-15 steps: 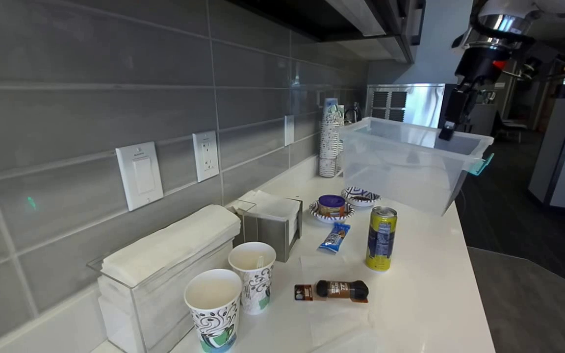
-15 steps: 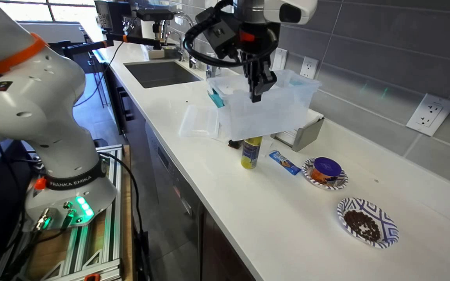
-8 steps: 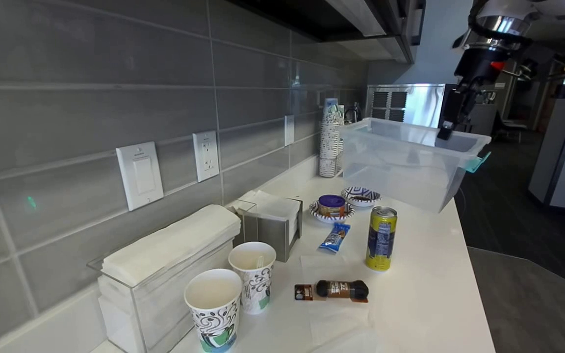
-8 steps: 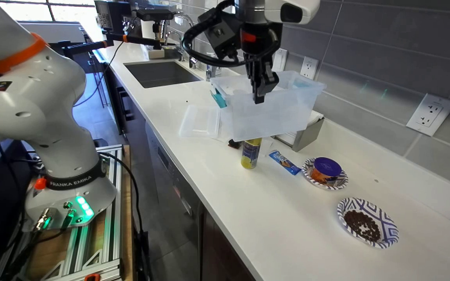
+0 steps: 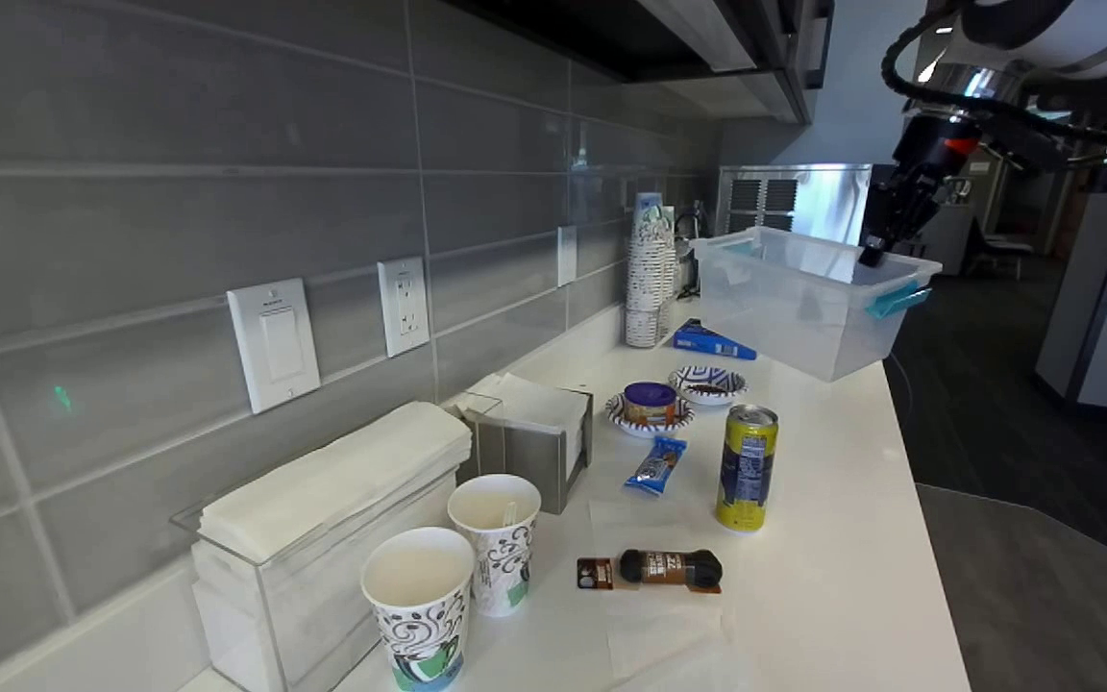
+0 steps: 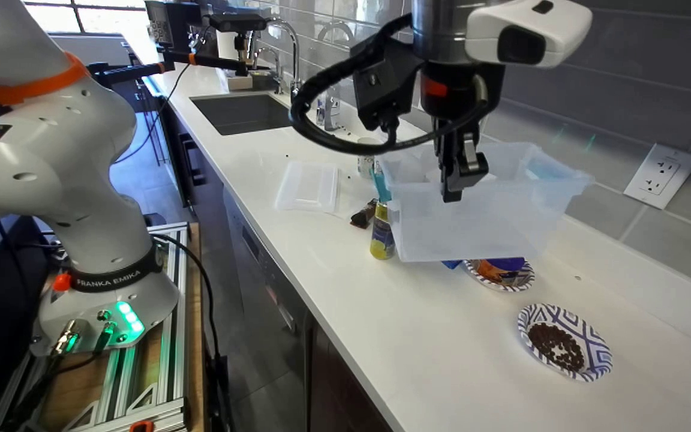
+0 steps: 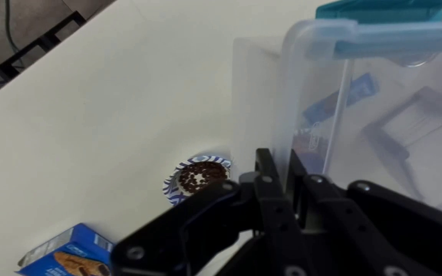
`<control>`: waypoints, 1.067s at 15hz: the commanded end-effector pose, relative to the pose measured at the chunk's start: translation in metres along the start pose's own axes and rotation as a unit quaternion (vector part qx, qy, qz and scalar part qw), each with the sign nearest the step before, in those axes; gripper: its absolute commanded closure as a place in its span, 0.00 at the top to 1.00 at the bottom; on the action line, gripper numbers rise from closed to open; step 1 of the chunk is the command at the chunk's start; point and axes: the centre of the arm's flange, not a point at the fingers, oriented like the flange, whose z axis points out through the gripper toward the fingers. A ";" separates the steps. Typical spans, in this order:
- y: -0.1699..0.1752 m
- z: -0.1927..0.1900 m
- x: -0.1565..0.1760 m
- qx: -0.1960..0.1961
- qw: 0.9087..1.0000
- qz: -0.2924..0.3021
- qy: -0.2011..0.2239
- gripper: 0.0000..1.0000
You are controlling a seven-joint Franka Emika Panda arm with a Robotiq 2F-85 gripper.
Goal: Move the clear container to the right.
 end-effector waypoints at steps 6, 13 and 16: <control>0.033 0.065 -0.011 -0.004 0.997 0.026 -0.076 0.03; 0.037 0.114 -0.036 0.011 0.994 0.001 -0.108 0.03; 0.038 0.134 -0.040 0.014 0.996 -0.008 -0.092 0.03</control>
